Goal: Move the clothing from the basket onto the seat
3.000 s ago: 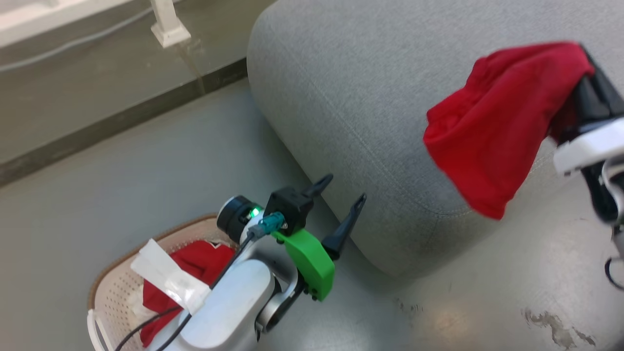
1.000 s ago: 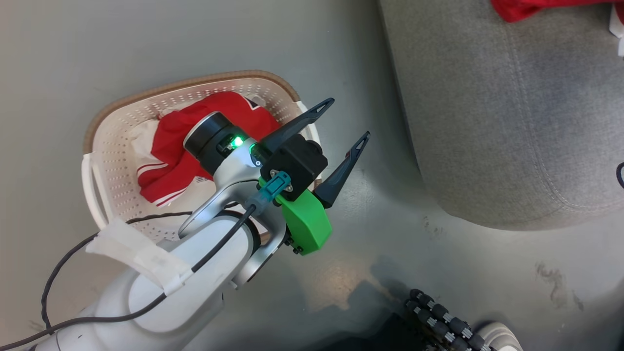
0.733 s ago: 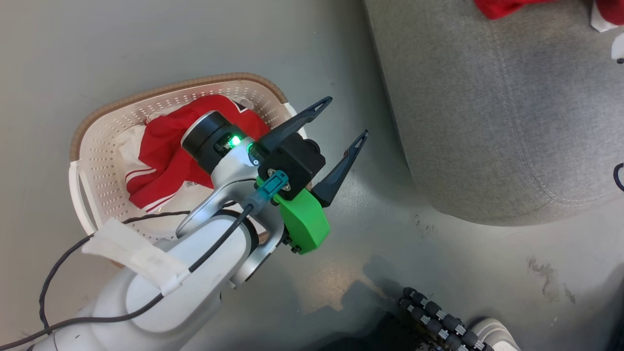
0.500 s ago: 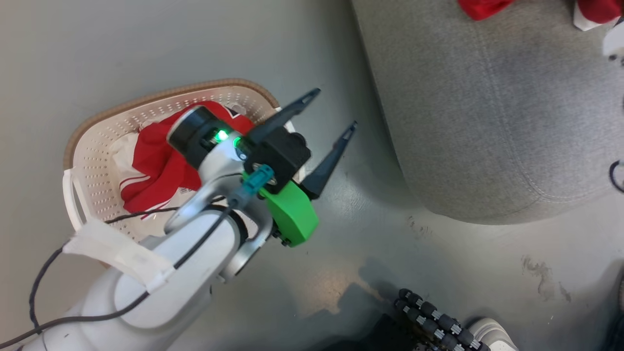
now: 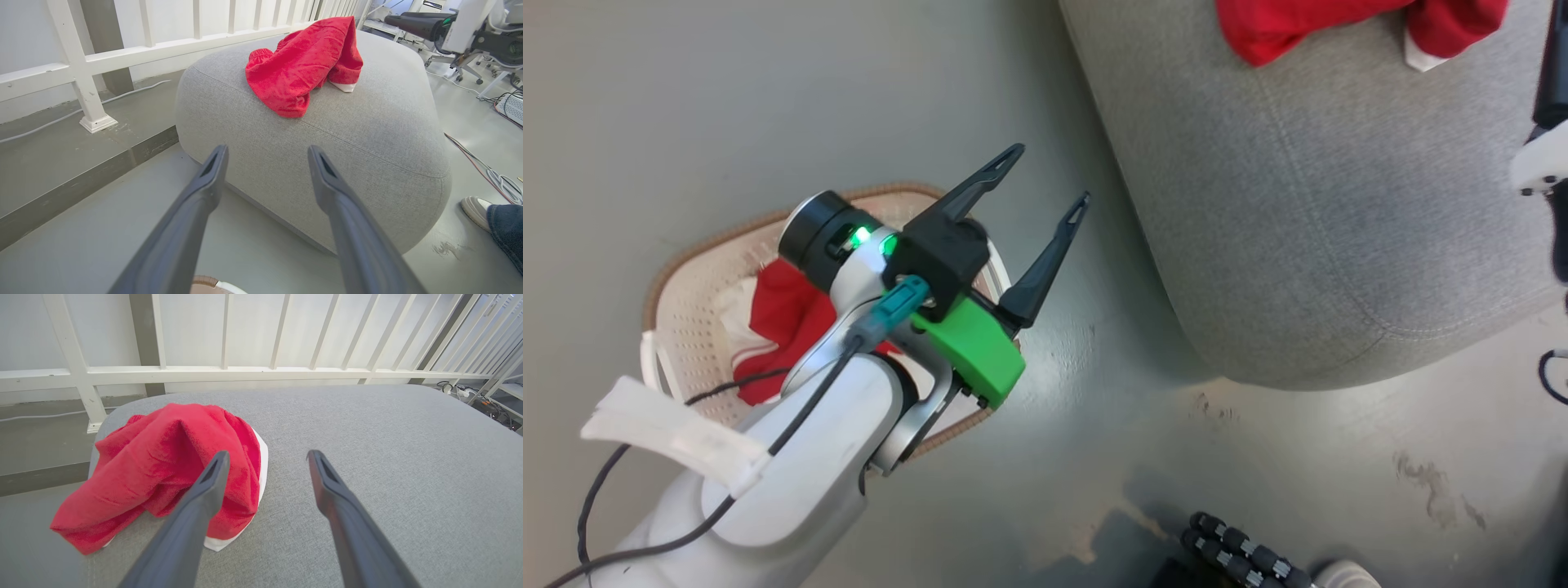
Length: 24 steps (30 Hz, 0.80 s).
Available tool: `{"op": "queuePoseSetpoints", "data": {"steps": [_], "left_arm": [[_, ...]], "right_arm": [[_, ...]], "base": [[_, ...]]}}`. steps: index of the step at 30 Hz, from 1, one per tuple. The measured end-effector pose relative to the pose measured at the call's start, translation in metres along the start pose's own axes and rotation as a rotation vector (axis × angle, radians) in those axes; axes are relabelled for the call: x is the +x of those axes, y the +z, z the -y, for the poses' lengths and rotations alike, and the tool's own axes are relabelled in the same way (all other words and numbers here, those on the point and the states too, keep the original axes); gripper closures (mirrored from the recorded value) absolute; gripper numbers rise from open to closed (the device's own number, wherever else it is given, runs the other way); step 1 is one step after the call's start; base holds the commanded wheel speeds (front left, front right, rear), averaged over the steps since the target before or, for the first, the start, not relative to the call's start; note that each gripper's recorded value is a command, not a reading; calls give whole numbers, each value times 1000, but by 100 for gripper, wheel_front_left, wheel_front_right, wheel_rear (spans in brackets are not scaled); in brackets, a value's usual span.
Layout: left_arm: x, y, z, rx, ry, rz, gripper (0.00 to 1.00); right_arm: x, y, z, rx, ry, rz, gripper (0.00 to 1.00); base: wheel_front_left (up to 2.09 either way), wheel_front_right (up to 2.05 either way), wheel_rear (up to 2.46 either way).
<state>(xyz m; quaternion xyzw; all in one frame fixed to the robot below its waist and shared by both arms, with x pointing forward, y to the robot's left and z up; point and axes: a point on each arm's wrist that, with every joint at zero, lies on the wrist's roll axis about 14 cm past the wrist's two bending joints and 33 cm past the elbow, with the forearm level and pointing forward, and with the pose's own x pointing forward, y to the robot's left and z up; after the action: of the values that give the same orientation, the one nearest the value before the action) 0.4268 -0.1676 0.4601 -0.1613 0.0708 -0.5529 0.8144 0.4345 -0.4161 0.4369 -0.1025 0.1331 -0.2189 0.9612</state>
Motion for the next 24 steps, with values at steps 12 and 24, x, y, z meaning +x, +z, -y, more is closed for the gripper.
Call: {"op": "queuePoseSetpoints", "data": {"steps": [12,24], "left_arm": [[-21,36,-16,18,157,102,0],[-108,53,-67,26,518,138,0]], "right_arm": [[-22,61,7,42,20,184,0],[-46,77,-70,174,203,245,0]], "base": [[0,0,0],[0,0,0]]}}
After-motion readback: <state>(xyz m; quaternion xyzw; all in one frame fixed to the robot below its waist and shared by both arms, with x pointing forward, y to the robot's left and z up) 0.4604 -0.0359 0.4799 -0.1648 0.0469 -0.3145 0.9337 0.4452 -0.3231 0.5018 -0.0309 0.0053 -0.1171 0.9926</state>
